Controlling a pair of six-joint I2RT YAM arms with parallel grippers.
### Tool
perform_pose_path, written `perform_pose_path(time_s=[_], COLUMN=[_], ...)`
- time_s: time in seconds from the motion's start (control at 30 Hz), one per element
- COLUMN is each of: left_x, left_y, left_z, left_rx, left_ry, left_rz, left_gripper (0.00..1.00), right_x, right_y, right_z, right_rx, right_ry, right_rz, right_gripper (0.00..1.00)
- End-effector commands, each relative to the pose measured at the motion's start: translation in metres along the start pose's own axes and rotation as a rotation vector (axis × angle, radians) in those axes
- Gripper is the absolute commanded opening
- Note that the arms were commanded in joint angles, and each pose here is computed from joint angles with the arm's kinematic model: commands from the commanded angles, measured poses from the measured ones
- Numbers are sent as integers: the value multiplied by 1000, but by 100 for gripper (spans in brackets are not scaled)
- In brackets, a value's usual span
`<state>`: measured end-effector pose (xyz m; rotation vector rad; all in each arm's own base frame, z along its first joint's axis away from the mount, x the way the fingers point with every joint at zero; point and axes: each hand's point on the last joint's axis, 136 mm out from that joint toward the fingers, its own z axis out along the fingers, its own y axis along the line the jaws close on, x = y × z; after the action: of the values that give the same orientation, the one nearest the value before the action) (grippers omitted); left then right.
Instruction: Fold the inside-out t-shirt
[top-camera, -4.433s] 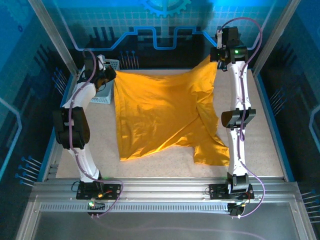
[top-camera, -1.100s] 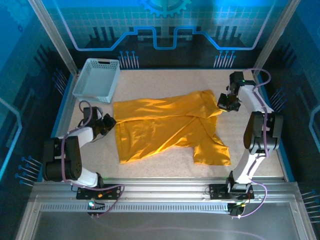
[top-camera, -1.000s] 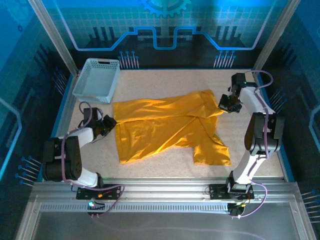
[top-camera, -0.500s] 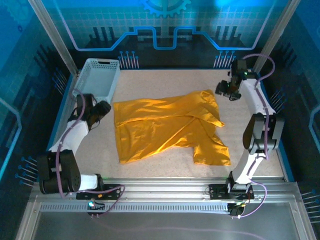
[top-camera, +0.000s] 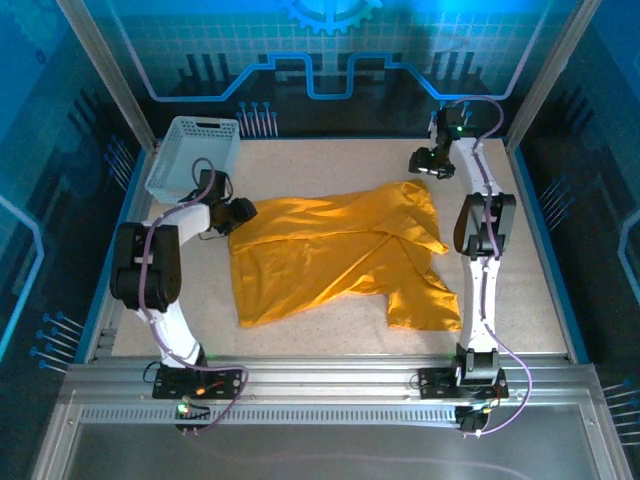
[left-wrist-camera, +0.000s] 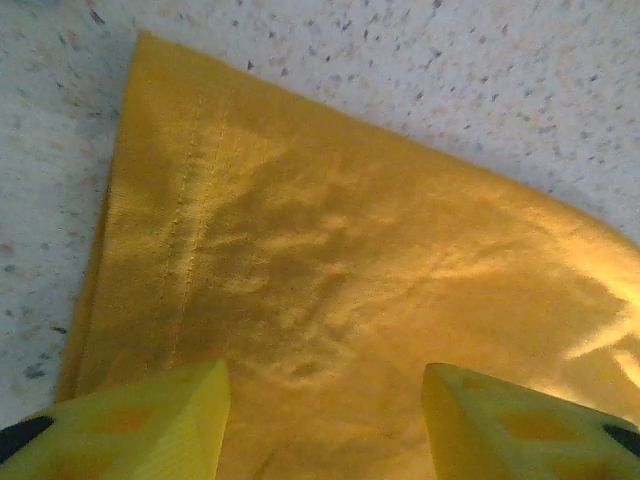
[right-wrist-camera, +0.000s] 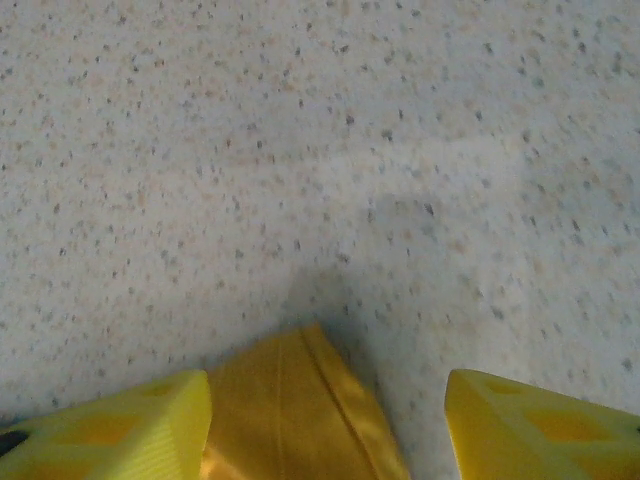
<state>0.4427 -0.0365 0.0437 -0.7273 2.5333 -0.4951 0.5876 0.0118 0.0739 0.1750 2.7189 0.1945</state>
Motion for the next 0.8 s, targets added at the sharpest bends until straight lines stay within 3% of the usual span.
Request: perform_pose_path(time_s=[0.0, 0.2, 0.37, 0.5, 0.6, 0.77], left_x=[-5, 6, 11, 15, 16, 21], left_y=[-8, 7, 13, 21, 24, 35], left_z=[5, 19, 11, 15, 14, 15], left_rx=[24, -17, -40, -74, -86, -126], left_ry=[13, 49, 39, 57, 59, 73], left_rz=[31, 15, -15, -23, -41, -71], left_gripper=[55, 52, 52, 51, 51, 51], right_x=[20, 29, 39, 41, 34, 12], right_y=[6, 11, 10, 9, 2, -24], right_z=[13, 30, 34, 30, 19, -16], right_rx=[-26, -74, -136, -128, -105, -27], right_ry=[110, 166, 201, 205, 185, 99], right_rz=[-27, 5, 67, 72, 98, 147], right_gripper=[62, 54, 49, 37, 21, 11])
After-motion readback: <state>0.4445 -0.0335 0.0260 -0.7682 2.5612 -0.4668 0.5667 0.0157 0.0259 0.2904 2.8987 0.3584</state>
